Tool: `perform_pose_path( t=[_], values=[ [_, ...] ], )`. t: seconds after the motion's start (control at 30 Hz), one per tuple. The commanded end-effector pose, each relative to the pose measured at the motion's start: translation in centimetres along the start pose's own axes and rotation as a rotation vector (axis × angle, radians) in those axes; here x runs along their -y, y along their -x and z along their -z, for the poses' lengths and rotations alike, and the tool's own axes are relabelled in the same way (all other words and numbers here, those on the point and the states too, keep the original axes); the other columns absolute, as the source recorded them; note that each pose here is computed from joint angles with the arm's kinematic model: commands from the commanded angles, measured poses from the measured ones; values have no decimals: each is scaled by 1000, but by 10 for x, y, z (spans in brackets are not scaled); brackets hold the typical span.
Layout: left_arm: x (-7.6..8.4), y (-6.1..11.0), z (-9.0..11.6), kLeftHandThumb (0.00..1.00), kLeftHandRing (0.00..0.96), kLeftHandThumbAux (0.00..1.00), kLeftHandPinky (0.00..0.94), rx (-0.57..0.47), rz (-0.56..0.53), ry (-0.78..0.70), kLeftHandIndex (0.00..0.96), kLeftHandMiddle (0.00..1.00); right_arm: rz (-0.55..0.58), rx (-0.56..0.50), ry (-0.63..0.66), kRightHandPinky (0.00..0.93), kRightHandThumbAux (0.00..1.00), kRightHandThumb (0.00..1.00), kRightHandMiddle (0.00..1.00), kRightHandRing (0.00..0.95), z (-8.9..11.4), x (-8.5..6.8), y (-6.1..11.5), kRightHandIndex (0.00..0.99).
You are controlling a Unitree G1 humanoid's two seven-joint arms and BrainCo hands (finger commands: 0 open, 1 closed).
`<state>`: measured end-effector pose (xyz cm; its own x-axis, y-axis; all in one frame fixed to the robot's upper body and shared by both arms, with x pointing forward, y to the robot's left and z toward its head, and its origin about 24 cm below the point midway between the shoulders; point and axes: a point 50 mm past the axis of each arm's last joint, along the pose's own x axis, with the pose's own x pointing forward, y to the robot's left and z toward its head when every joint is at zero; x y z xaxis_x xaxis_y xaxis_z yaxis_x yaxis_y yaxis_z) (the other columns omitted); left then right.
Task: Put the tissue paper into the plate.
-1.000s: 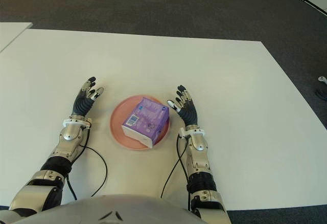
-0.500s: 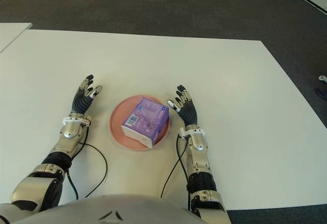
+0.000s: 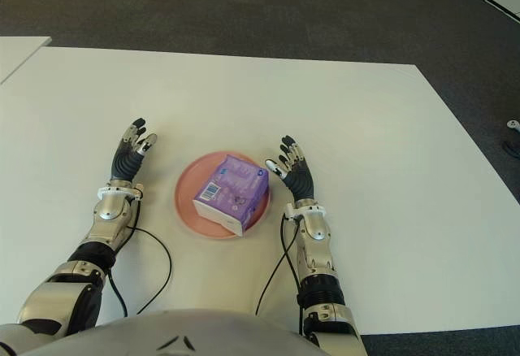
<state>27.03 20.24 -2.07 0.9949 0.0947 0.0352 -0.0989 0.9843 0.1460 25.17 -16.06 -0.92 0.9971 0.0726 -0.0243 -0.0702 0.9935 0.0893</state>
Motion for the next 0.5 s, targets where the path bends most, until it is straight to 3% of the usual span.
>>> perform_pose_path(
  t=[0.03, 0.5],
  values=[
    [12, 31, 31, 0, 0, 413, 0, -150, 31, 50, 0, 0, 38, -192, -29, 0, 698, 35, 0, 0, 35, 5, 23, 0],
    [17, 33, 32, 0, 0, 461, 0, -151, 24, 62, 0, 0, 42, -193, -25, 0, 699, 40, 0, 0, 35, 8, 23, 0]
  ],
)
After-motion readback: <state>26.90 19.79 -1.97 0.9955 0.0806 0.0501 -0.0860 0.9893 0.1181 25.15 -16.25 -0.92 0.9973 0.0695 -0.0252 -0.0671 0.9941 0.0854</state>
